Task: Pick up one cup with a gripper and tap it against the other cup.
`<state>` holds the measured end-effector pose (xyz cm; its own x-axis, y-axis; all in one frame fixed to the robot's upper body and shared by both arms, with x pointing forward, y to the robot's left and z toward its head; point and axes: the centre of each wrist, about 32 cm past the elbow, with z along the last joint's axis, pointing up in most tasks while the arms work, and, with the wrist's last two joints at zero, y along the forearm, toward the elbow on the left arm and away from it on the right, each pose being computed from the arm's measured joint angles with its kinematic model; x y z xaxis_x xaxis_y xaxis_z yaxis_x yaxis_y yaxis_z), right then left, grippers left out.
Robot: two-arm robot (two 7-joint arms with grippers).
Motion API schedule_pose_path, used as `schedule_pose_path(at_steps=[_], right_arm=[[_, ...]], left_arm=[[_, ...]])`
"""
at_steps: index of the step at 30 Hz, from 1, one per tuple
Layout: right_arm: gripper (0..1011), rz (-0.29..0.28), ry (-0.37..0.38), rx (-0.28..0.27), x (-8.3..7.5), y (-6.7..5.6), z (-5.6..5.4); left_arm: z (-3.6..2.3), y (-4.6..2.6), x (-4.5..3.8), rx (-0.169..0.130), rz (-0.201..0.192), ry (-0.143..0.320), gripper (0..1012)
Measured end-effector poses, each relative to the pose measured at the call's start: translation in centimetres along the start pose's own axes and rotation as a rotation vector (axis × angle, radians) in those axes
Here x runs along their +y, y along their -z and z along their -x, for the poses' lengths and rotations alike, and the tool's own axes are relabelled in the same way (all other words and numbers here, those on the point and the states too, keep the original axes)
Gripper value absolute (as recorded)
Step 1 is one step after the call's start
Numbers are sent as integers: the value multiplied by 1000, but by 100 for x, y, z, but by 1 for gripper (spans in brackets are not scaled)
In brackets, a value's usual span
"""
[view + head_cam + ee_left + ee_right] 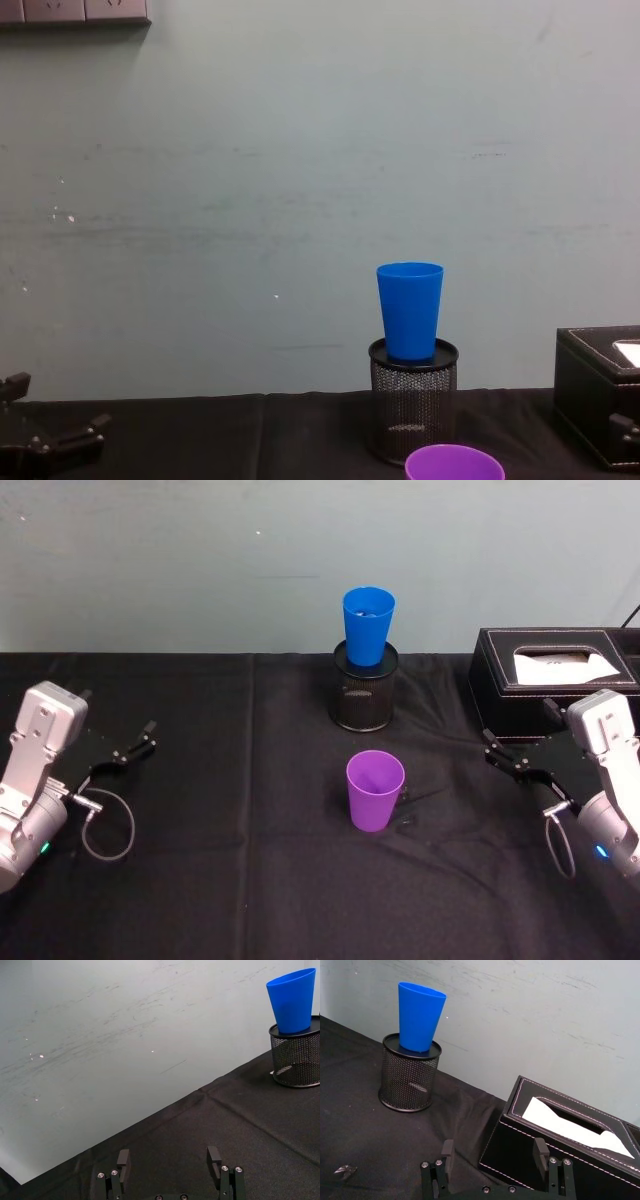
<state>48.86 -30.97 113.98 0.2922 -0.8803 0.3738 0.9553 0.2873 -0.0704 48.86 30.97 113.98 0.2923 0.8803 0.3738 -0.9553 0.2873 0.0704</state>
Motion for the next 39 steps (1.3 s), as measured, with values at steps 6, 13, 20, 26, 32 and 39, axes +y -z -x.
schedule_pose_path(at_steps=[6,13,20,26,32,39], right_arm=[[1000,0,0,0,0,0,0],[1000,0,0,0,0,0,0],[1000,0,0,0,0,0,0],[1000,0,0,0,0,0,0],[1000,0,0,0,0,0,0],[1000,-35,-38,28,-107,13,-6]], left_arm=[[0,0,0,0,0,0,1000],[0,0,0,0,0,0,1000],[0,0,0,0,0,0,1000],[0,0,0,0,0,0,1000],[0,0,0,0,0,0,1000],[0,0,0,0,0,0,1000]])
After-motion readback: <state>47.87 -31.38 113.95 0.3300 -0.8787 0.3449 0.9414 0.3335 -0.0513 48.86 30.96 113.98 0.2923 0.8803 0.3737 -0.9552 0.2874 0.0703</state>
